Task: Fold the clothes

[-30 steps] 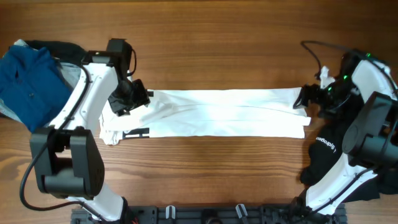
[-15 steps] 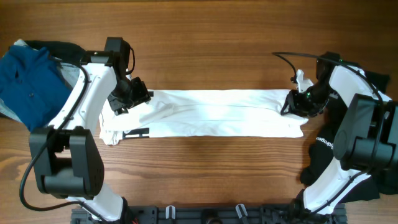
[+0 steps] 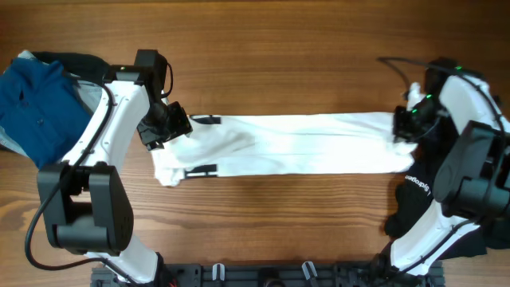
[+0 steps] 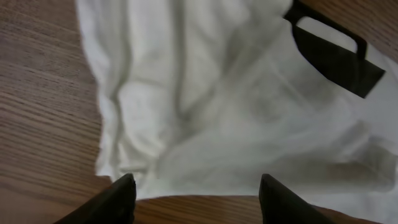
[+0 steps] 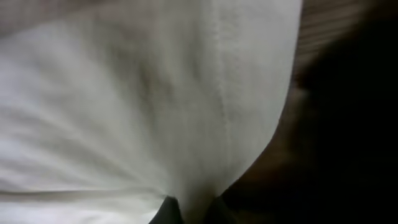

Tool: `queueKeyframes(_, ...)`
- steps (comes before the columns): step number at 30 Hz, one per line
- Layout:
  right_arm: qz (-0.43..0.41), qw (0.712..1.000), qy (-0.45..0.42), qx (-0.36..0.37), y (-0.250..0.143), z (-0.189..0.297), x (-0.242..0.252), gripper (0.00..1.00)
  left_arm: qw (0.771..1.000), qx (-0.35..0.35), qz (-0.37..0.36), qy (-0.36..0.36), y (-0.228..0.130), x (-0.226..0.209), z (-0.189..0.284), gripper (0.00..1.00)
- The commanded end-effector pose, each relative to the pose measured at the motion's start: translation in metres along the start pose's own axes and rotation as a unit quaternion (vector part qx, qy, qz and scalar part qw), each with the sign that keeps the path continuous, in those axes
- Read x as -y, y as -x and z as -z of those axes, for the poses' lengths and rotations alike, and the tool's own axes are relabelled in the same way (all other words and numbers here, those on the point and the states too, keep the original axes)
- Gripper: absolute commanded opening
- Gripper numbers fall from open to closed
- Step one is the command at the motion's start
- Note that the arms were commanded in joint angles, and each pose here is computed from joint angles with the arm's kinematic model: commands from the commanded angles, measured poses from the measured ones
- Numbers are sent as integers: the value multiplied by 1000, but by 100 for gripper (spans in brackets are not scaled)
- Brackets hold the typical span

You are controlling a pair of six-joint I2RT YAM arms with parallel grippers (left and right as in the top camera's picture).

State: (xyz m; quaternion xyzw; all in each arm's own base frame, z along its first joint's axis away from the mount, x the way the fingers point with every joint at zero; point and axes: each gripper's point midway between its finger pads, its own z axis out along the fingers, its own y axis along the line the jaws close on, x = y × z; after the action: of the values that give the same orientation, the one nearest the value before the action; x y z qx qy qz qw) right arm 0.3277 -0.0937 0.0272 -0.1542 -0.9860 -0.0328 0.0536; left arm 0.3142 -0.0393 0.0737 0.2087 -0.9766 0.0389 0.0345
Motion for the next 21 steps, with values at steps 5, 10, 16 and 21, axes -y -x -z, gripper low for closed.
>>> queueKeyframes(5, 0, 999, -28, 21, 19, 42, -10, 4, 1000, 9, 2, 6, 1, -5, 3, 64)
queueKeyframes(10, 82, 996, -35, -1, 1, 38, -73, 4, 1000, 9, 2, 5, 1, -5, 3, 64)
queueKeyframes(16, 154, 987, -32, -31, -40, 27, -150, 4, 1000, 10, 2, 4, 2, -4, 3, 65)
queueKeyframes(21, 208, 978, -15, -14, -55, 20, -202, 5, 1000, 10, 2, 5, 2, -4, 3, 65)
